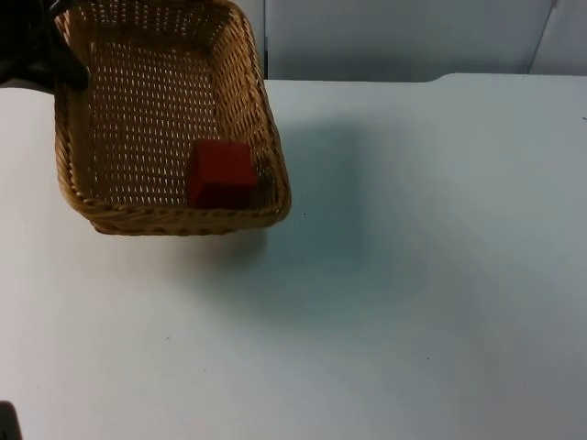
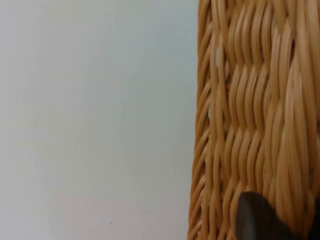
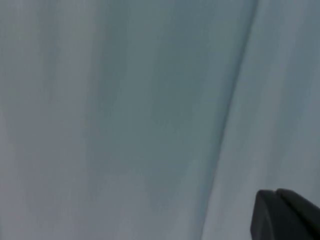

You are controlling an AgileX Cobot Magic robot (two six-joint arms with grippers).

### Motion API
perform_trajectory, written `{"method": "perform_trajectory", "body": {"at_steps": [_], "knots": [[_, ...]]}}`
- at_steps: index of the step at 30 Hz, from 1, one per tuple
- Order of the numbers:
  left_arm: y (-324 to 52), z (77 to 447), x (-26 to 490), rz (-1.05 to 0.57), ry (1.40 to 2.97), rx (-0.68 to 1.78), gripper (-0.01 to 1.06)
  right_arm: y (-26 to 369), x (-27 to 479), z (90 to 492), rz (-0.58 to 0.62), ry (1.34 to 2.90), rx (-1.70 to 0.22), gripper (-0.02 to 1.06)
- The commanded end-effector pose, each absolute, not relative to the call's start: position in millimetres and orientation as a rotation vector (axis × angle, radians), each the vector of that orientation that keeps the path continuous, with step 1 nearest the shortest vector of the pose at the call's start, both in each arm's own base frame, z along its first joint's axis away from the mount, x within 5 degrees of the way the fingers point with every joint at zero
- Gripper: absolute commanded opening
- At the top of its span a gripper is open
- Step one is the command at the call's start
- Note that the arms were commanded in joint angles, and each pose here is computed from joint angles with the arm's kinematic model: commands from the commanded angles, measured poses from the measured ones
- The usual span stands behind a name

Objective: Pick up the basket with the left hand and place the cube into the basket with the right hand.

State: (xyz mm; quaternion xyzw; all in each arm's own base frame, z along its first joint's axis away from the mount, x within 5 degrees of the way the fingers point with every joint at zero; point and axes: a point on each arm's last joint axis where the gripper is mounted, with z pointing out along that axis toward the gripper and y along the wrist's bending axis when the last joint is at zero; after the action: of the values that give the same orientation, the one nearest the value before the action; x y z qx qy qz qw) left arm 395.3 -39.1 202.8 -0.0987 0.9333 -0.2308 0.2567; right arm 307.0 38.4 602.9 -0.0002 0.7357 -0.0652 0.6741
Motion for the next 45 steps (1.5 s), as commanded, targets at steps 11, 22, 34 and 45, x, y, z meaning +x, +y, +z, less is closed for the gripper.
{"method": "perform_trajectory", "body": {"at_steps": [11, 22, 34, 45], "knots": [[-37, 214, 400, -0.624, 2.460, -0.311, 0.00, -18, 119, 681, -0.313, 1.307, 0.141, 0.00], [-37, 214, 400, -0.623, 2.458, -0.312, 0.00, -40, 56, 652, -0.450, 1.469, 0.168, 0.00], [-37, 214, 400, -0.623, 2.458, -0.312, 0.00, -36, -5, 517, -0.165, 1.755, 0.124, 0.00], [-56, 204, 364, -0.892, 2.799, -0.128, 0.00, -24, 6, 455, -0.080, 1.755, 0.025, 0.00]]}}
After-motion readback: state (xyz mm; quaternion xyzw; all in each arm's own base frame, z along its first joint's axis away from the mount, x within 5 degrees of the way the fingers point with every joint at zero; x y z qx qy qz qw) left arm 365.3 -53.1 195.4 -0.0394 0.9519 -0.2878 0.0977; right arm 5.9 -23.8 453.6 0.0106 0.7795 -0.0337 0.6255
